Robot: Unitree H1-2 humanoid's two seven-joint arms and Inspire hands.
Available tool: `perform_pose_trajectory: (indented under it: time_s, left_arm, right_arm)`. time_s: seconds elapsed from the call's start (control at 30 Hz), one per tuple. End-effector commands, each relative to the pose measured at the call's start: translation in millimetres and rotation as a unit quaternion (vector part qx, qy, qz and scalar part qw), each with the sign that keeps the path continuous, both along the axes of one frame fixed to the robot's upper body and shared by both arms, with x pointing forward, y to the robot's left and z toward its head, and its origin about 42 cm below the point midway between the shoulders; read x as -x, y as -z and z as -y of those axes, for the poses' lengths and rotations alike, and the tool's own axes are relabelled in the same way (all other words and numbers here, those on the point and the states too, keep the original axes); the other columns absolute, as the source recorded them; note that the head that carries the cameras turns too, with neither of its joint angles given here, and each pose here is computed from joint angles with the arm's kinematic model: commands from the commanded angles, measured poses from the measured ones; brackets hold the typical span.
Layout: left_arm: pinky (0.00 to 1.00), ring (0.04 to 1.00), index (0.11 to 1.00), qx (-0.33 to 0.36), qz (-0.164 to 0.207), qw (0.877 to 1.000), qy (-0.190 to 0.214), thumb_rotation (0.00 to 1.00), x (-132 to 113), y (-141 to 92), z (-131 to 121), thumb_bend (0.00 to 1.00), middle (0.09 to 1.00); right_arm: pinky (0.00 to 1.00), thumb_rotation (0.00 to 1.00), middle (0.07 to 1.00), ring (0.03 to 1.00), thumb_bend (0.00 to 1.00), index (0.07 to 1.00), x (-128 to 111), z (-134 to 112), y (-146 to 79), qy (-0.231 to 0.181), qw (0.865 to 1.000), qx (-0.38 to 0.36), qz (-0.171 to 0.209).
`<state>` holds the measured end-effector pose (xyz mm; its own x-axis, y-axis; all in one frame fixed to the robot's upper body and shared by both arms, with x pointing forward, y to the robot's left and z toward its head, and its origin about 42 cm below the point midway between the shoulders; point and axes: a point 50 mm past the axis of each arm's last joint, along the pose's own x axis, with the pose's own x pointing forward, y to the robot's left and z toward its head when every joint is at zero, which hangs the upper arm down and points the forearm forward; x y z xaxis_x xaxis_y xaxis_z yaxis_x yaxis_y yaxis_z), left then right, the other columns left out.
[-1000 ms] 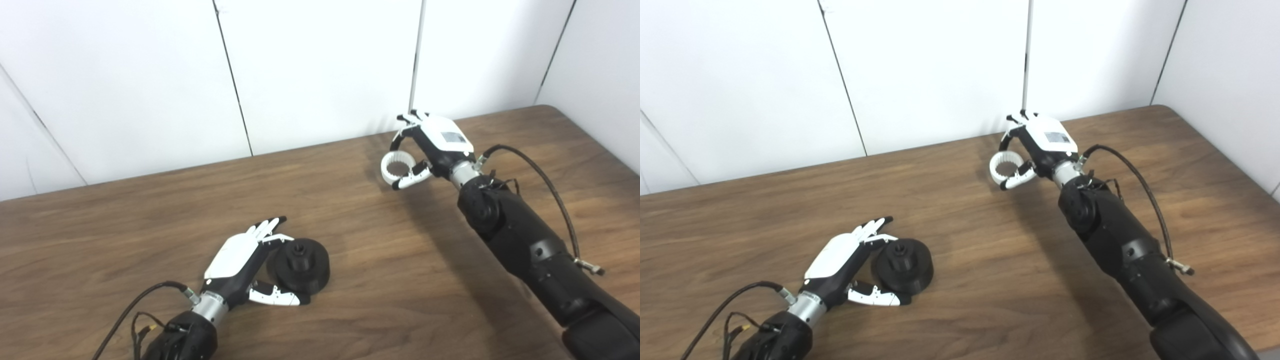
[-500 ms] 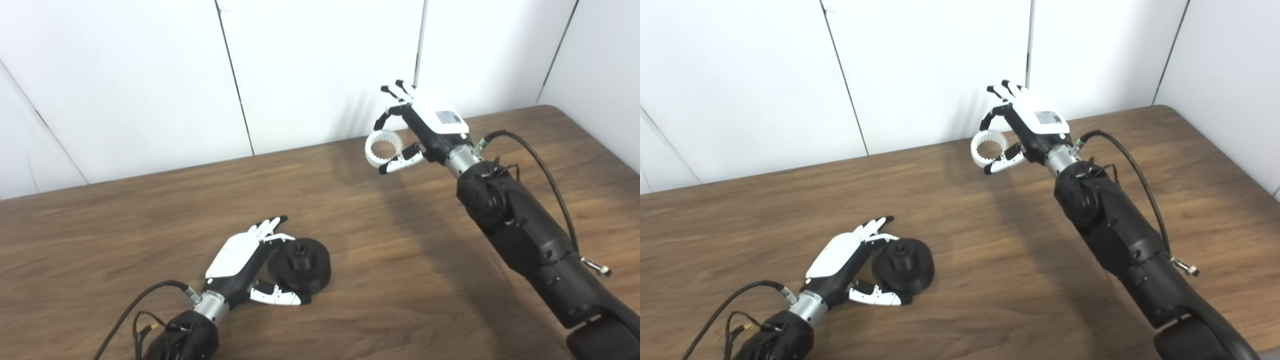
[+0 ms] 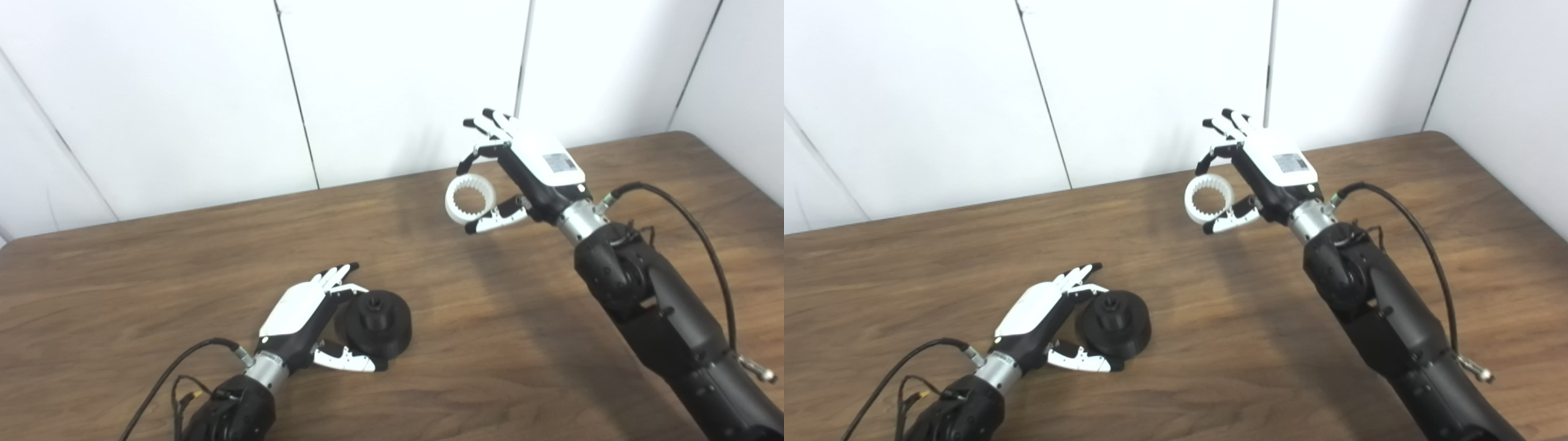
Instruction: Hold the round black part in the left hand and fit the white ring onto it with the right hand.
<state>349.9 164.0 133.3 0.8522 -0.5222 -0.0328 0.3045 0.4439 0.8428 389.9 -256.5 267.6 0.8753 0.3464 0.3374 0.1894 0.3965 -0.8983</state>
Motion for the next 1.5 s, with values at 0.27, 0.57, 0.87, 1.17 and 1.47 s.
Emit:
perform_pose_trajectory:
  time_s: [0.27,0.57,0.87,1.17,1.47]
  left_arm:
    - [1.00,1.000,0.684,-0.020,0.014,1.000,-0.010,0.39,-7,-7,5,1.00,1.000]
    - [1.00,1.000,0.677,-0.020,0.021,0.999,-0.013,0.42,-8,-6,8,1.00,1.000]
    - [1.00,1.000,0.681,-0.023,0.017,0.999,-0.014,0.42,-9,-8,7,1.00,1.000]
    - [1.00,1.000,0.680,-0.023,0.020,0.999,-0.013,0.41,-10,-8,9,1.00,1.000]
    - [1.00,1.000,0.679,-0.021,0.018,1.000,-0.013,0.42,-9,-9,11,1.00,1.000]
  right_arm:
    - [1.00,0.16,0.947,1.000,0.52,0.492,19,-13,-19,-0.051,0.998,-0.003,0.024]
    - [1.00,0.16,0.949,1.000,0.52,0.492,36,-29,-19,-0.090,0.996,-0.004,0.017]
    - [1.00,0.16,0.949,1.000,0.52,0.492,39,-47,-12,-0.116,0.993,-0.018,0.005]
    - [1.00,0.15,0.949,0.993,0.52,0.492,48,-66,-3,-0.141,0.989,-0.028,-0.014]
    - [0.99,0.16,0.948,0.997,0.52,0.493,54,-87,4,-0.165,0.985,-0.027,-0.032]
